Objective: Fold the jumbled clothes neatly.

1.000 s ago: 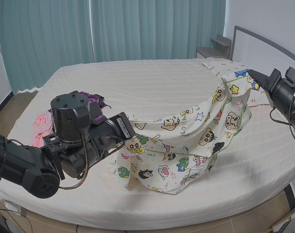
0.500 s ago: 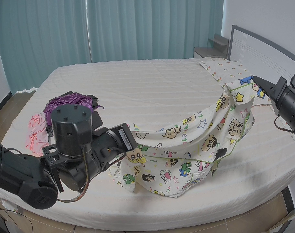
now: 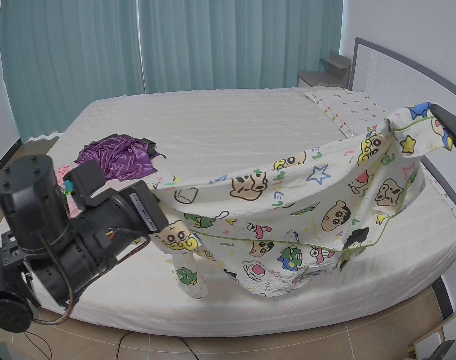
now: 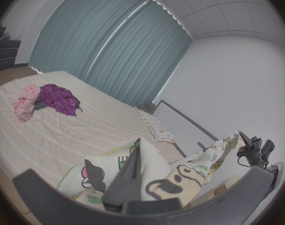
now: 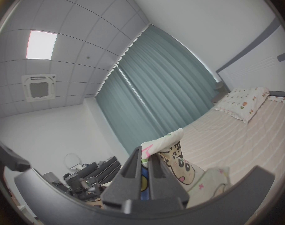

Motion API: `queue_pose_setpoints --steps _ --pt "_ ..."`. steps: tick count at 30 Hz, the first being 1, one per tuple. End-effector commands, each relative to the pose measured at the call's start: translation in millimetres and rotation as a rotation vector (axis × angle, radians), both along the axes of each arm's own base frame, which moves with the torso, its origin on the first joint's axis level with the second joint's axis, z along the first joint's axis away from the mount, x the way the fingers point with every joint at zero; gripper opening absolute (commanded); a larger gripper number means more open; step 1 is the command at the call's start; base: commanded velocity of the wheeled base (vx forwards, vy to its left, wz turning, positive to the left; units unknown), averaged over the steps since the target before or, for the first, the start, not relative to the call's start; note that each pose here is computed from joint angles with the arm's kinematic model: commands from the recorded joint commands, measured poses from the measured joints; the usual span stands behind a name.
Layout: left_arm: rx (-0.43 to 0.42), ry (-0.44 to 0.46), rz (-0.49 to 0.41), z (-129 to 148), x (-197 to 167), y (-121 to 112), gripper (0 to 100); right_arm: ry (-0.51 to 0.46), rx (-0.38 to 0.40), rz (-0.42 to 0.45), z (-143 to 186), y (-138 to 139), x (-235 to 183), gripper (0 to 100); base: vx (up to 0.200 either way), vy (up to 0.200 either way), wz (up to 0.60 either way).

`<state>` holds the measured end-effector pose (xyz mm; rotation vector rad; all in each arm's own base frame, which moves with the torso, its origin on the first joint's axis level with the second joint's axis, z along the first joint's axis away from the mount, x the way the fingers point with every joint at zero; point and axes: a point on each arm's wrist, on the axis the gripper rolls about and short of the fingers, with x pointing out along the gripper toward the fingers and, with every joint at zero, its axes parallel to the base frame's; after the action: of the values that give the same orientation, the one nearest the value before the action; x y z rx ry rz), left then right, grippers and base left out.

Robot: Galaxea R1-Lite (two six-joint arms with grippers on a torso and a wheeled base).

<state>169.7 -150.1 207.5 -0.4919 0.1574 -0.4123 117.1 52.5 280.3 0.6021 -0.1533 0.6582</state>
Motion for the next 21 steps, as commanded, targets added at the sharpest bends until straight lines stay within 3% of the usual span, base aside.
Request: queue_pose_setpoints --steps 1,5,10,16,21 --pt "0.032 -0.105 -0.002 13.8 -30.0 28.2 0 -0.128 0.019 0.073 11.7 -14.3 -40.5 0 0.0 0.0 0.0" --pt "0.071 -0.109 -0.001 19.2 -43.4 40.9 0 -0.099 0.008 0.062 9.4 -15.1 -39.9 0 0.0 0.0 0.0" --pt "0.19 0.067 -0.022 1.8 -45.8 44.2 0 0.007 -0.034 0.024 -7.1 -12.1 -21.0 0 0.0 0.0 0.0" --pt "0.154 0.246 -0.056 -21.6 -20.6 24.4 0 0.148 -0.131 -0.035 -36.6 -6.4 15.7 0 0.0 0.0 0.0" --pt "0.148 0.321 -0.026 -30.5 17.8 12.3 0 0.229 -0.158 -0.1 -52.6 -8.3 48.7 0 0.08 0.0 0.0"
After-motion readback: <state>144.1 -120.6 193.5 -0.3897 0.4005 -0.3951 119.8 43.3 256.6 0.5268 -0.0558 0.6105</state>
